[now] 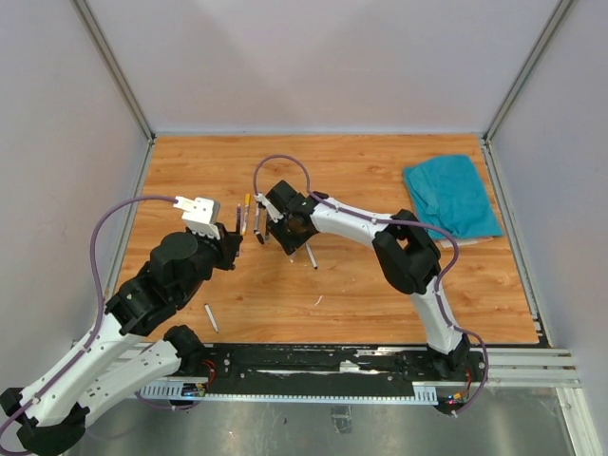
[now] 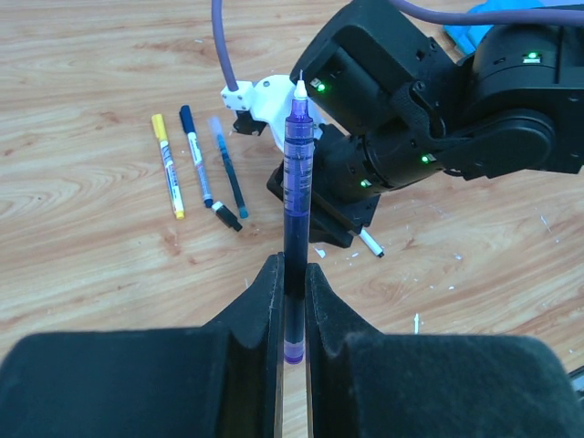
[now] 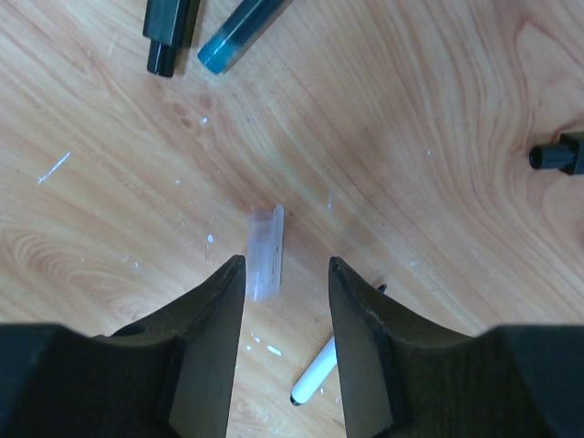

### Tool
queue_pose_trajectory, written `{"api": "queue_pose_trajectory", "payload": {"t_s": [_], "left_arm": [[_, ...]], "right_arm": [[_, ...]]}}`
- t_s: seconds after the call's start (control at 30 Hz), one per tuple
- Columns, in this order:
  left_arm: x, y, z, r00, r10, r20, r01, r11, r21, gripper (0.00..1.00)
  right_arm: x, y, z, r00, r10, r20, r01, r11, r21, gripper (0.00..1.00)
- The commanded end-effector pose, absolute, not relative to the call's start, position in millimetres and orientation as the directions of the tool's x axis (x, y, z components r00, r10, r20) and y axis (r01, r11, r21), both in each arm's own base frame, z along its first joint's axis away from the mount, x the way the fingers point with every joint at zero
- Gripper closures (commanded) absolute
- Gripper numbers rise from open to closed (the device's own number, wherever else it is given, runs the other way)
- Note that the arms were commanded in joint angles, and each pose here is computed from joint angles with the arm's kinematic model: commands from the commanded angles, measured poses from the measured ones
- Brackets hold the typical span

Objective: Insert the pens into the pen caps
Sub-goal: Pick up the pen cap from the center of the board.

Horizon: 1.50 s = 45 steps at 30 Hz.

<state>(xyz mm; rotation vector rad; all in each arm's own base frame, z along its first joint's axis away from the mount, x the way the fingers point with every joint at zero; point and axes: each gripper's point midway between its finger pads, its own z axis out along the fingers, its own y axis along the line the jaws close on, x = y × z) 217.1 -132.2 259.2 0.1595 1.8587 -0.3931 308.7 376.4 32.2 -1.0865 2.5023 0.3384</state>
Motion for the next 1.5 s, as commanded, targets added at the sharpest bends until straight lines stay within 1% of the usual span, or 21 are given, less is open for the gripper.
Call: {"api": "queue_pose_trajectory", "payload": {"t_s": [0.0, 0.1, 0.27, 0.43, 0.57, 0.7, 0.8, 0.9, 1.07, 1.1, 1.2, 1.3, 1.33, 1.47], "left_arm": [[217.5, -131.2, 261.7, -0.308, -0.096, -0.947, 0.297, 0.935, -0.192, 0.99], [217.9, -131.5, 261.5, -0.307, -0.096, -0.947, 0.297, 0.935, -0.192, 0.99], [218.9, -132.2, 260.2, -0.31, -0.092, -0.946, 0.296, 0.936, -0.188, 0.99], [218.6, -132.1, 258.9, -0.317, -0.087, -0.944, 0.295, 0.937, -0.185, 0.99], [218.7, -131.2, 260.2, -0.313, -0.091, -0.946, 0.292, 0.938, -0.186, 1.0], [218.7, -131.2, 259.8, -0.313, -0.09, -0.945, 0.292, 0.938, -0.186, 1.0], [218.7, -131.2, 259.7, -0.313, -0.09, -0.945, 0.292, 0.938, -0.186, 0.99], [218.5, -131.9, 259.8, -0.314, -0.09, -0.945, 0.295, 0.937, -0.187, 1.0], [218.6, -132.7, 259.6, -0.314, -0.09, -0.945, 0.298, 0.936, -0.188, 1.0], [218.6, -133.0, 259.3, -0.315, -0.089, -0.945, 0.299, 0.936, -0.187, 1.0], [218.8, -134.5, 258.7, -0.318, -0.085, -0.944, 0.305, 0.934, -0.186, 0.99], [219.1, -136.4, 257.5, -0.322, -0.079, -0.943, 0.311, 0.932, -0.185, 0.99], [219.1, -137.1, 257.3, -0.323, -0.078, -0.943, 0.314, 0.931, -0.184, 0.99], [219.1, -138.6, 256.5, -0.326, -0.076, -0.942, 0.32, 0.929, -0.185, 1.0]], "right_arm": [[317.1, 369.5, 30.5, -0.621, -0.671, -0.406, -0.742, 0.67, 0.026, 0.58], [316.9, 372.1, 27.1, -0.622, -0.675, -0.396, -0.744, 0.667, 0.03, 0.59], [315.2, 370.0, 17.3, -0.628, -0.685, -0.369, -0.742, 0.67, 0.021, 0.63], [310.4, 365.5, 10.5, -0.623, -0.707, -0.335, -0.745, 0.667, -0.023, 0.67], [302.4, 365.2, 9.7, -0.617, -0.72, -0.319, -0.749, 0.661, -0.041, 0.76], [289.3, 359.8, 12.9, -0.625, -0.718, -0.306, -0.744, 0.666, -0.044, 0.8], [272.2, 355.5, 19.0, -0.62, -0.725, -0.3, -0.756, 0.654, -0.017, 0.82], [251.7, 350.6, 34.1, -0.628, -0.705, -0.331, -0.755, 0.654, 0.039, 0.83], [207.4, 333.3, 61.6, -0.659, -0.619, -0.427, -0.735, 0.649, 0.195, 0.84], [199.1, 330.6, 68.6, -0.665, -0.593, -0.455, -0.731, 0.641, 0.233, 0.84], [173.6, 316.1, 77.5, -0.726, -0.485, -0.488, -0.676, 0.633, 0.376, 0.84], [166.5, 293.3, 82.2, -0.797, -0.343, -0.497, -0.581, 0.661, 0.476, 0.85], [160.5, 281.4, 75.9, -0.824, -0.301, -0.48, -0.54, 0.673, 0.506, 0.85], [166.0, 255.5, 89.4, -0.861, -0.091, -0.5, -0.431, 0.652, 0.624, 0.85]]}}
